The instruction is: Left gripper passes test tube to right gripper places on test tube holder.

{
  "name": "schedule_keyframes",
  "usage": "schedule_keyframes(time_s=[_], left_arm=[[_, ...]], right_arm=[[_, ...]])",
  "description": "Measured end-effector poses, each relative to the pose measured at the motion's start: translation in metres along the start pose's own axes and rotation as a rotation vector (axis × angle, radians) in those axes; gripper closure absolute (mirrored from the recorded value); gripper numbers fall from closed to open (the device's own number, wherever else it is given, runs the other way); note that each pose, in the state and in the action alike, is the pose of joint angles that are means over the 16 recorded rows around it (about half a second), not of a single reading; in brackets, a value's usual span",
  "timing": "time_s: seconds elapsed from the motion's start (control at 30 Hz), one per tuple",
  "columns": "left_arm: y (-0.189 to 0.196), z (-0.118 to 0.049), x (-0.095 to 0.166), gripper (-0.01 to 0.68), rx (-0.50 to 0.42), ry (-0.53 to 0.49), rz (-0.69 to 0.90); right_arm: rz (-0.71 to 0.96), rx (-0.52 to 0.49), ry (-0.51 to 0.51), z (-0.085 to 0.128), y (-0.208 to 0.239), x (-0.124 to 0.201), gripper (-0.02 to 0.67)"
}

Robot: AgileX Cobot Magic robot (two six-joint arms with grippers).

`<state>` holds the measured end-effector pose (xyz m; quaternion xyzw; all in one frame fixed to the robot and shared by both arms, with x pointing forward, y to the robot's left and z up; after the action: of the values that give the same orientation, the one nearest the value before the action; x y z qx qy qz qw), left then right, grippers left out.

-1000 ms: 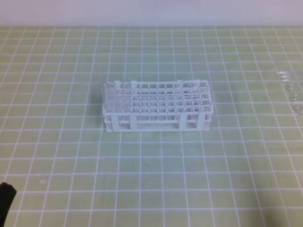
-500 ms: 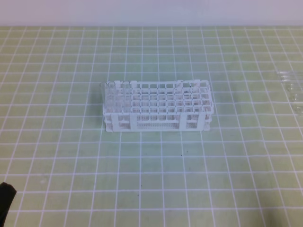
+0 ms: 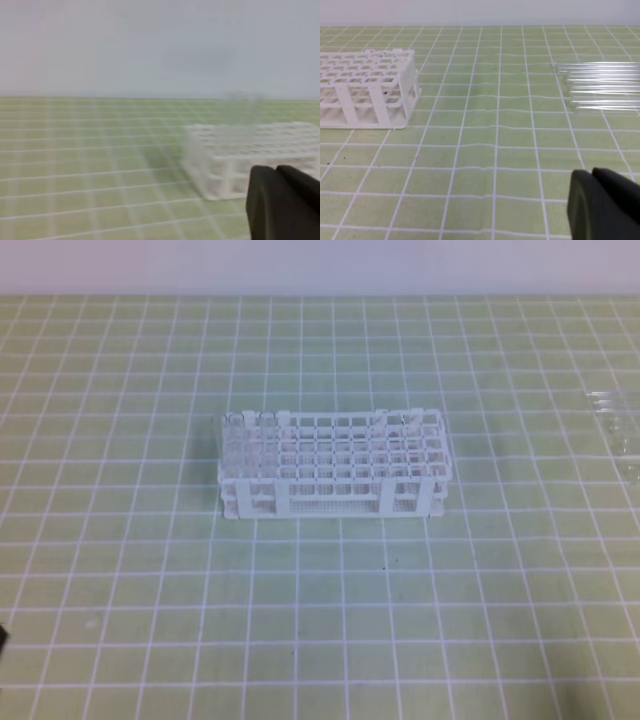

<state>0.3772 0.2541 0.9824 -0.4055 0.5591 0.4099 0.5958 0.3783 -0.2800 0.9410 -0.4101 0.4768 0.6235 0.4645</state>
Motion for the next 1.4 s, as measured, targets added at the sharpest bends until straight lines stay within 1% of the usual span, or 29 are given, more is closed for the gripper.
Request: schedule_keyframes(time_s=[0.3,0.43,0.8,0.97,1.2,1.4], left_arm=[[0.005,0.028,-0.006,0.675,-0.203,0.033,-0.048],[0.006,0.033,-0.009,0.675,-0.245,0.048,-0.068],[0.006,0.033,-0.014,0.675,-0.247,0.030,-0.082],[0.006,0.035,-0.012,0.675,-0.257,0.020,-0.064],[0.006,0.037,0.003,0.675,-0.265,-0.016,0.017],[0.006,0.030,0.026,0.675,-0.226,-0.040,0.144]], right_arm=[[0.001,0.000,-0.002,0.000,0.000,0.000,0.665],[0.001,-0.001,-0.002,0.000,0.000,0.000,0.665],[0.001,-0.001,-0.004,0.000,0.000,0.000,0.665],[0.001,-0.001,-0.005,0.000,0.000,0.000,0.665],[0.001,-0.002,-0.006,0.000,0.000,0.000,0.665],[0.002,-0.002,-0.006,0.000,0.000,0.000,0.665]])
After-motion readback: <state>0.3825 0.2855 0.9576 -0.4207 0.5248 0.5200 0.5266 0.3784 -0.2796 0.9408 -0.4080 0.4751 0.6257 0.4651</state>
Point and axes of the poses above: a point on each arm's last joint axis where the gripper is mounted, y pointing back along that axis away from the gripper, z along the wrist's bending axis when the last joint is at zero, x = y × z, the point moved 9 cm from there along -y, pointing out along that axis toward the gripper, and after that the axes turned 8 degrees about -y, right-handed, at the moved point
